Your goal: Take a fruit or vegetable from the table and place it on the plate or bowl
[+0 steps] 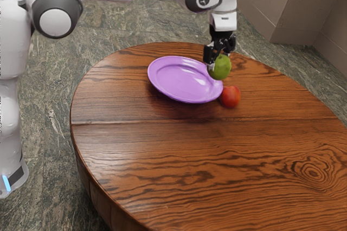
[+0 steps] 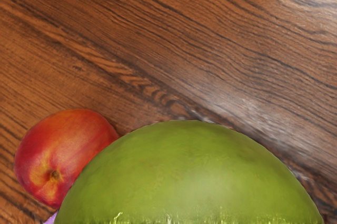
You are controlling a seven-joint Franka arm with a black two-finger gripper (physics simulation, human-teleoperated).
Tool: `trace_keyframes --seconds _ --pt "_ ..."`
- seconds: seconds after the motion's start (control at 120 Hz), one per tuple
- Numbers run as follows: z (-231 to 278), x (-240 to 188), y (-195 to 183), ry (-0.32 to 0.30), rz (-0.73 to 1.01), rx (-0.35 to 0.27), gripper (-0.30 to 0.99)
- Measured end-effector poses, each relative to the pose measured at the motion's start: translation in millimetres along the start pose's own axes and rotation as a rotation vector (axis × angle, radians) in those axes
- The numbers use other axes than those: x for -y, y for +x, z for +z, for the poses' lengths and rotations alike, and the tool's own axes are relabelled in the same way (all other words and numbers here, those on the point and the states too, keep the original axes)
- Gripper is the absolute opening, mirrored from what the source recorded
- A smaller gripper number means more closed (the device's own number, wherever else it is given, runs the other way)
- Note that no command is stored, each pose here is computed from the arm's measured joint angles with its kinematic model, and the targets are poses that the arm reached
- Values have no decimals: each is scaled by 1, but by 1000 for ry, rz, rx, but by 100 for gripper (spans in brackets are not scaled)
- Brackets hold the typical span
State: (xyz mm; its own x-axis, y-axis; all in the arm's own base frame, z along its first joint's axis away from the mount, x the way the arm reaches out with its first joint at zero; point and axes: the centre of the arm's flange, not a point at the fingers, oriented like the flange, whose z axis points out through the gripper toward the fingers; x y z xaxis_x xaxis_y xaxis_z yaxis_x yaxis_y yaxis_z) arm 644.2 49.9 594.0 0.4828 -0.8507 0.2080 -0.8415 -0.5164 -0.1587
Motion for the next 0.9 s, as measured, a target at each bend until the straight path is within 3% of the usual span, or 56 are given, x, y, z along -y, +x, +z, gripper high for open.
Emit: trace_keyframes --seconds 0.15,0.425,0.592,0.7,0.9 --pt "-5 35 -80 5 -133 33 26" --pt "29 74 -133 -23 -219 58 26" --pt "35 79 -136 -28 -224 57 26" --pt "35 76 -127 -35 -210 52 53" --pt "38 75 -122 -52 -203 47 63"
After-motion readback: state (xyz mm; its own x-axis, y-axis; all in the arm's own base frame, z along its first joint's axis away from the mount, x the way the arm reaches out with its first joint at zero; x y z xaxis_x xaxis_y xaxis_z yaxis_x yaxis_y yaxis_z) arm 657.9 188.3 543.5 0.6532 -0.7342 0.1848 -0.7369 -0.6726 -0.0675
